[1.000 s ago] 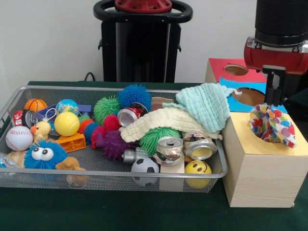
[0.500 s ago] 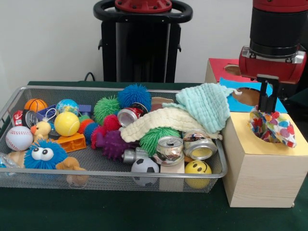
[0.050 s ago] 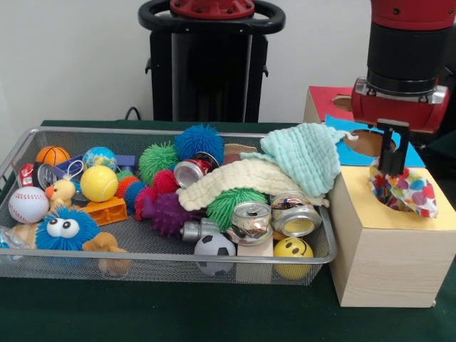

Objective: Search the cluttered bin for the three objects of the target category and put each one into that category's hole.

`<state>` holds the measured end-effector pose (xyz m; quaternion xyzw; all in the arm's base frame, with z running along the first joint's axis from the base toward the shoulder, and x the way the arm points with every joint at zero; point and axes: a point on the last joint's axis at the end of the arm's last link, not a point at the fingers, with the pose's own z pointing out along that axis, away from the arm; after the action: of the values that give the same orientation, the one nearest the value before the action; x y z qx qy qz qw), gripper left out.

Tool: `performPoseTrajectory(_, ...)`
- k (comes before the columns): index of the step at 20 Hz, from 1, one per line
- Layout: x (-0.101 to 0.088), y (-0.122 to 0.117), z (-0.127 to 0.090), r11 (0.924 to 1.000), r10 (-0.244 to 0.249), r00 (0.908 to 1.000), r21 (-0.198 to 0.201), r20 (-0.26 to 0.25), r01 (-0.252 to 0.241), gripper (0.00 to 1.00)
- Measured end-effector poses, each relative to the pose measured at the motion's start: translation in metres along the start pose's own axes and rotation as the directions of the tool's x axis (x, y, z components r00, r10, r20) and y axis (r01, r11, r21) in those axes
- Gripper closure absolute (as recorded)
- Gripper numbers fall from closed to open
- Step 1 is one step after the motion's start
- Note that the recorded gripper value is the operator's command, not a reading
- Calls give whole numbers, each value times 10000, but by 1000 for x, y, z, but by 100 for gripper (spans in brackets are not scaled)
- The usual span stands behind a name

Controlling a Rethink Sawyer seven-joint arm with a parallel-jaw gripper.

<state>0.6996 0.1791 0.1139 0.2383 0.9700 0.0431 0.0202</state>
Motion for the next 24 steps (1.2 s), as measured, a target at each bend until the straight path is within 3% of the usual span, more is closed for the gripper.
performPoseTrajectory(14, 8, -2, 43, 10000, -51, 9998, 22, 205, 51, 100)
performPoseTrajectory(24, 7, -3, 61, 10000, -56, 9987, -46, 515, 58, 100)
